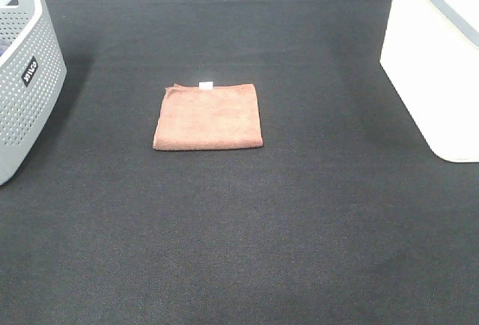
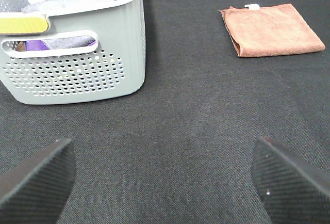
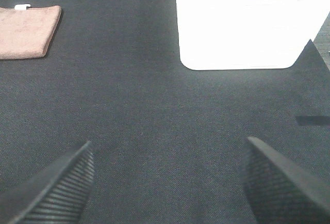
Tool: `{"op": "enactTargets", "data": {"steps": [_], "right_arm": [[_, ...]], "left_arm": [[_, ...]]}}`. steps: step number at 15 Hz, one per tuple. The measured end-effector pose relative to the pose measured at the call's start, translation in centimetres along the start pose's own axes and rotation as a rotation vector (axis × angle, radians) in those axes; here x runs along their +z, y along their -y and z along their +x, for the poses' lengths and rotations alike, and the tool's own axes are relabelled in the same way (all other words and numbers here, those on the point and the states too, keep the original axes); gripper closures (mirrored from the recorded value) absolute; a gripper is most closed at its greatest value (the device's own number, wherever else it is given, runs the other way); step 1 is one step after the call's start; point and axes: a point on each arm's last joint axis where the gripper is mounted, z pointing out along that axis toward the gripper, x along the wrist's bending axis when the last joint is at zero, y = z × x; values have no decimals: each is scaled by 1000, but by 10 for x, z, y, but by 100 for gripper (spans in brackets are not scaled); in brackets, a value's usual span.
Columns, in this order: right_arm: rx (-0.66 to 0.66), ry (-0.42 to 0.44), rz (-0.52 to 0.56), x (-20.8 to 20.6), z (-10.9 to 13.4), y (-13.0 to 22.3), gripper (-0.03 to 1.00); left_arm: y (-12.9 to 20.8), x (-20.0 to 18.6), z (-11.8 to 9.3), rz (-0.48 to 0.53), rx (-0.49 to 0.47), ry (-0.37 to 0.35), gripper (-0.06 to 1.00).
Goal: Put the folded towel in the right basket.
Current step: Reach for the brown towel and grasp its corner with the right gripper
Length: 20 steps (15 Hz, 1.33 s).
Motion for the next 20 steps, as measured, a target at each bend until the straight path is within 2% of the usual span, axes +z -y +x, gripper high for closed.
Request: {"op": "enactTargets", "data": {"steps": [20], "right_arm": [[0, 0, 0, 0, 0, 0, 23]], "left_arm": [[0, 0, 0, 0, 0, 0, 7]]}}
